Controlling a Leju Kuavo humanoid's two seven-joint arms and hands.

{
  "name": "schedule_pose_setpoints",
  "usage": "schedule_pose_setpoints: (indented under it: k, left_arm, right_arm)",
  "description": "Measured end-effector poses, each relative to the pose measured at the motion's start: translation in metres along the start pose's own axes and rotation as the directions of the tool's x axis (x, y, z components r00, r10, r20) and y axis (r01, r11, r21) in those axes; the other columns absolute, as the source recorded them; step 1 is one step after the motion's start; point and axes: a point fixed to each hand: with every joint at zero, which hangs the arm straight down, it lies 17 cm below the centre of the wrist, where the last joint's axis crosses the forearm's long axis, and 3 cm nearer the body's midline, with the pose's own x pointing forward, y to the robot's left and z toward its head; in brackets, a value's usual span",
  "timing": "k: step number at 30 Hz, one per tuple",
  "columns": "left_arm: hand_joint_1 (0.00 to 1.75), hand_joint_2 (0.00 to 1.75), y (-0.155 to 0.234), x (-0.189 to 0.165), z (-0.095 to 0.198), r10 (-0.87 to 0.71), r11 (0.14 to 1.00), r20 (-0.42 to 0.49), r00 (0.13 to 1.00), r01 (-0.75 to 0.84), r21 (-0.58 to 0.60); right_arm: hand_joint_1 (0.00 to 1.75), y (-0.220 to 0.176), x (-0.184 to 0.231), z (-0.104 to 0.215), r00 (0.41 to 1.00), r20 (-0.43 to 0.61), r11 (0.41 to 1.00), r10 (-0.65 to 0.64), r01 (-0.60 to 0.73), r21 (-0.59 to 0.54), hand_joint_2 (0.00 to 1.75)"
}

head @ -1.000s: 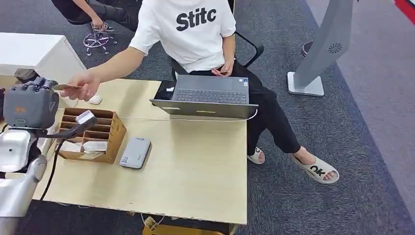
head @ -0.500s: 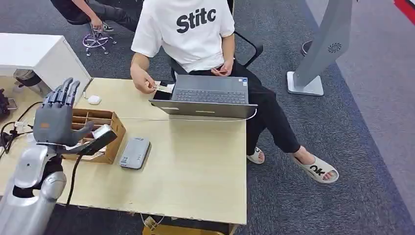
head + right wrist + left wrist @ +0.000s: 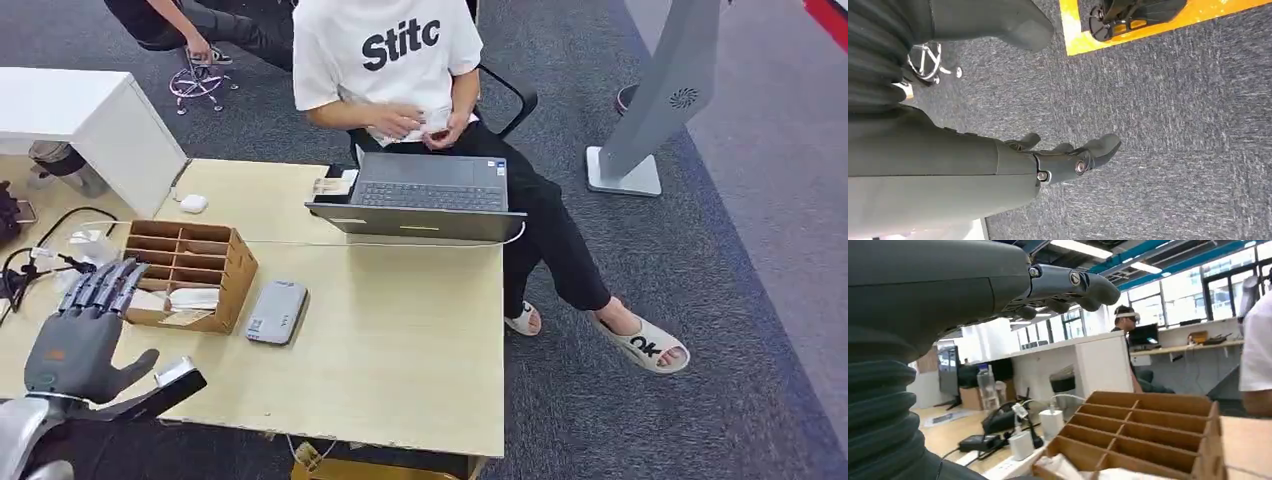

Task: Pass the card to the sensor for recognition and then transmit it.

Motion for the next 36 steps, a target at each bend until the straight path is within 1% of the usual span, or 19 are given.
schedule_pose_setpoints:
  k: [4,9,16,19,26,29,36]
  left_arm:
    - [0.00,1.75,0.002,-0.019,0.005,-0.033,0.999,-0.037,0.999,0.033,-0.005]
    - [0.00,1.75,0.007,-0.028,0.003,-0.077,0.997,-0.054,0.996,0.078,0.009]
    - [0.00,1.75,0.019,-0.034,-0.011,-0.117,0.990,-0.075,0.990,0.122,0.071]
    - [0.00,1.75,0.017,-0.037,-0.018,-0.114,0.990,-0.084,0.990,0.120,0.075]
    - [0.00,1.75,-0.008,-0.029,-0.031,-0.108,0.994,-0.064,0.992,0.109,0.017]
    - [0.00,1.75,-0.020,-0.025,-0.032,-0.097,0.995,-0.057,0.994,0.095,-0.023]
    - [0.00,1.75,-0.032,-0.023,-0.033,-0.091,0.994,-0.048,0.995,0.089,-0.060]
  right_arm:
    - [0.00,0.001,0.000,0.000,1.000,0.000,1.000,0.012,-0.012,0.002,1.75]
    - [0.00,0.001,0.001,0.000,1.000,0.006,1.000,0.020,-0.020,0.004,1.75]
    - [0.00,0.002,0.003,0.000,0.999,0.016,0.999,0.034,-0.034,0.007,1.75]
    - [0.00,0.002,0.003,0.000,0.999,0.018,0.999,0.039,-0.039,0.008,1.75]
    - [0.00,0.002,0.005,0.000,0.999,0.022,0.999,0.045,-0.045,0.009,1.75]
    - [0.00,0.002,0.006,0.000,0.999,0.022,0.999,0.045,-0.045,0.009,1.75]
    - [0.00,0.002,0.005,0.000,0.999,0.017,0.999,0.045,-0.045,0.008,1.75]
